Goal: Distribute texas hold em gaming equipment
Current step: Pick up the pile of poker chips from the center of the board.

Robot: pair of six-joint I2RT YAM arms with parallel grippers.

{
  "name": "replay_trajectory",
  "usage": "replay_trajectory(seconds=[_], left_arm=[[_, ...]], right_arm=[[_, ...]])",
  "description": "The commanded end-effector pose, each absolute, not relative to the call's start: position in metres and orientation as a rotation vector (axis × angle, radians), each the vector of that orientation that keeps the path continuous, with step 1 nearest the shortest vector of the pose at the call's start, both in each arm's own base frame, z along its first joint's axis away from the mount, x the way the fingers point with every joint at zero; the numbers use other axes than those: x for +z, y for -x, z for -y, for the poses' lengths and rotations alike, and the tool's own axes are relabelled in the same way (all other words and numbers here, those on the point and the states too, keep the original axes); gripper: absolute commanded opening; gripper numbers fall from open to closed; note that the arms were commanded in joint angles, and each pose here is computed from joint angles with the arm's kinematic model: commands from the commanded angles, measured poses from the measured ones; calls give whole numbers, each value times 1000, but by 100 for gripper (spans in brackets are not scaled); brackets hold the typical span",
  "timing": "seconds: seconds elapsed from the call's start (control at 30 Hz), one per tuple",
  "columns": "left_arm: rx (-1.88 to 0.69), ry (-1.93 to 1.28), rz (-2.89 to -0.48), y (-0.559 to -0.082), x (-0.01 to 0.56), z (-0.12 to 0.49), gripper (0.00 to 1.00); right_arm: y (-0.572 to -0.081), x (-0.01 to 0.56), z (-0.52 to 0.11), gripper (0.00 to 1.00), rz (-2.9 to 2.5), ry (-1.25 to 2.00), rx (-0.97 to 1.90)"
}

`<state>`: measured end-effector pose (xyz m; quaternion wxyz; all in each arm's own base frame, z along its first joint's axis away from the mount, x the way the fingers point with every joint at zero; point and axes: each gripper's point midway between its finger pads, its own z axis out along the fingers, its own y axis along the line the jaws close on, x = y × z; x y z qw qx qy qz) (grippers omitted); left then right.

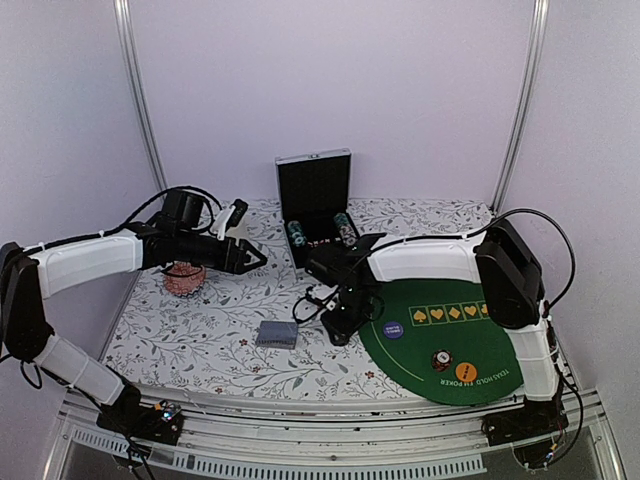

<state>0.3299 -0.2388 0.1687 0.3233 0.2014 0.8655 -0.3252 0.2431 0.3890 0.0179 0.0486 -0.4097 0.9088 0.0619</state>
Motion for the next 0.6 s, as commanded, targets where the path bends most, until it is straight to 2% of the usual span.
replay_trajectory(seconds=[0.0,0.17,0.2,0.4,0.57], left_arm=[[-854,-522,-2293,-329,162,233,64],[-856,-529,-2288,-328,163,233,64],[-855,-531,-2288,-328,164,233,63],[-838,-540,-2282,-329,164,231,64],[-857,-550,-2283,-330,165,234,64]], right_arm=[[-237,68,-415,20,-2692,1234,382],[-242,108,-384,20,-2706,1092,379],[-241,110,-368,17,-2741,1027,353],[-207,91,-243,15,-3000,621,104],[-176,83,-182,15,-3103,320,31]])
